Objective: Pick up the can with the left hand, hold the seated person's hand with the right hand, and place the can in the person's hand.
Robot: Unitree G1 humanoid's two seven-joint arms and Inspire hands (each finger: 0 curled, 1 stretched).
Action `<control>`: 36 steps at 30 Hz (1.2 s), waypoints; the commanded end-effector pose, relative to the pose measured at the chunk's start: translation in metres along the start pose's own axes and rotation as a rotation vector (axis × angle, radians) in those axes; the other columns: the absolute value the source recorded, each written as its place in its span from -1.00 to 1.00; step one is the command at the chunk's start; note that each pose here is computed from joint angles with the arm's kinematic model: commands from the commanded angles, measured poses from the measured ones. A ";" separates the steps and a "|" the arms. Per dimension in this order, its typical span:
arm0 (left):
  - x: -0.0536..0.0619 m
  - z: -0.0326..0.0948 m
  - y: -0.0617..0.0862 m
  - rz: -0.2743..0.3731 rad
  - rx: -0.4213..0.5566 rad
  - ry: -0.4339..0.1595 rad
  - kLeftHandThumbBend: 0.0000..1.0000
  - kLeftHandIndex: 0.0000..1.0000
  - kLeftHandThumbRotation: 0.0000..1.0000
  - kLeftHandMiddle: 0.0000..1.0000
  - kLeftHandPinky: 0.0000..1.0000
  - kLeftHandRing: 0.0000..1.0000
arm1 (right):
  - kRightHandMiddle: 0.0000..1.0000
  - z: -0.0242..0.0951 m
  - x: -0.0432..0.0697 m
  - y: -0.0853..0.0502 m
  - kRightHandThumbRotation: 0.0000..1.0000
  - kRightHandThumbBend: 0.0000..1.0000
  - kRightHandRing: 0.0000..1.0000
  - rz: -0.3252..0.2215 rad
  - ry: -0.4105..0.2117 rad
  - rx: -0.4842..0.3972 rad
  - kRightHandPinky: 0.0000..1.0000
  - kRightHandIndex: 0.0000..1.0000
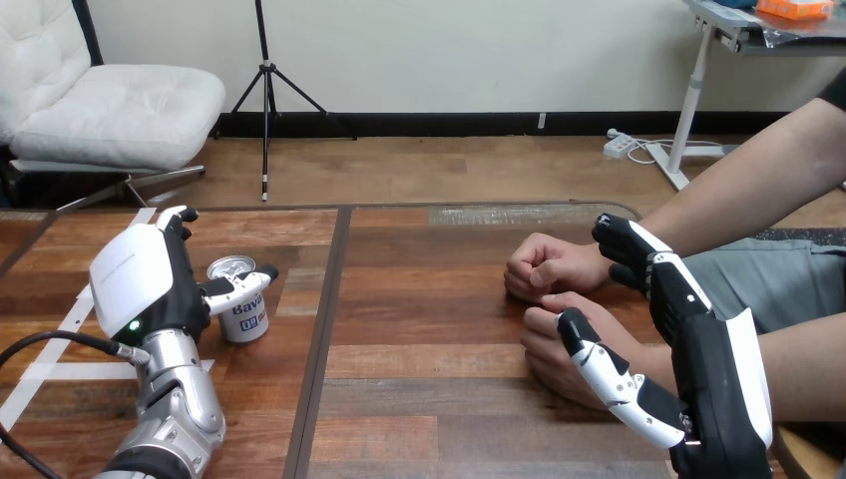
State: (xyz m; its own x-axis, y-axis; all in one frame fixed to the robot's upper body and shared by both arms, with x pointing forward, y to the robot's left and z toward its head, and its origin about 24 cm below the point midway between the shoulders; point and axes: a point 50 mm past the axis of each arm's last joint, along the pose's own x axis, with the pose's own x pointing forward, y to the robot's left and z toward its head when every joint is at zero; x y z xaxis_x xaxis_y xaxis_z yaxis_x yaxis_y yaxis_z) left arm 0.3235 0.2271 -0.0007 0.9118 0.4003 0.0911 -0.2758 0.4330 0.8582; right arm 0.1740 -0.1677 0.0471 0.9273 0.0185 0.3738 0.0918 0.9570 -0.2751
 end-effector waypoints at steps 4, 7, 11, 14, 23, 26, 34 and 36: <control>0.017 0.023 0.011 0.001 0.022 -0.057 1.00 0.62 -0.13 0.58 0.33 0.46 | 0.69 0.012 0.013 0.001 -0.23 0.18 0.71 -0.013 -0.092 0.016 0.65 0.68; 0.018 0.023 0.011 -0.013 0.022 -0.054 1.00 0.64 -0.13 0.59 0.36 0.49 | 0.69 0.012 0.012 0.001 -0.23 0.18 0.71 -0.012 -0.092 0.014 0.66 0.68; 0.019 0.024 0.010 -0.030 0.030 -0.054 0.98 0.65 -0.15 0.59 0.36 0.49 | 0.69 0.012 0.012 0.001 -0.24 0.19 0.71 -0.011 -0.091 0.019 0.67 0.68; 0.020 0.025 0.010 -0.041 0.030 -0.052 0.97 0.65 -0.16 0.60 0.35 0.49 | 0.69 0.012 0.011 0.001 -0.24 0.19 0.72 -0.011 -0.088 0.022 0.67 0.68; 0.021 0.029 0.010 -0.046 0.015 -0.065 0.94 0.63 -0.21 0.57 0.29 0.46 | 0.69 0.012 0.011 0.001 -0.24 0.20 0.70 -0.008 -0.083 0.006 0.62 0.68; 0.021 0.031 0.010 -0.051 0.001 -0.064 0.93 0.61 -0.23 0.56 0.27 0.44 | 0.69 0.013 0.011 0.001 -0.22 0.20 0.70 -0.008 -0.081 0.002 0.61 0.69; 0.021 0.034 0.008 -0.066 -0.006 -0.065 0.90 0.60 -0.26 0.53 0.22 0.41 | 0.70 0.013 0.010 0.001 -0.18 0.21 0.69 -0.009 -0.081 -0.007 0.60 0.69; 0.021 0.034 0.007 -0.068 -0.007 -0.064 0.90 0.59 -0.26 0.52 0.21 0.41 | 0.69 0.013 0.010 0.001 -0.18 0.21 0.69 -0.008 -0.079 -0.009 0.59 0.69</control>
State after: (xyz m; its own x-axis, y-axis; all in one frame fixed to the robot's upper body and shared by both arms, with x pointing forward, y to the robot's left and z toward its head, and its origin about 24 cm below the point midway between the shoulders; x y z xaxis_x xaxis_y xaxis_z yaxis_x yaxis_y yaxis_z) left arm 0.3248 0.2261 -0.0069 0.9288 0.3696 -0.0283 -0.1527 0.4509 0.8794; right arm 0.1727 -0.1668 0.0461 0.9296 0.0269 0.3676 0.0866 0.9535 -0.2886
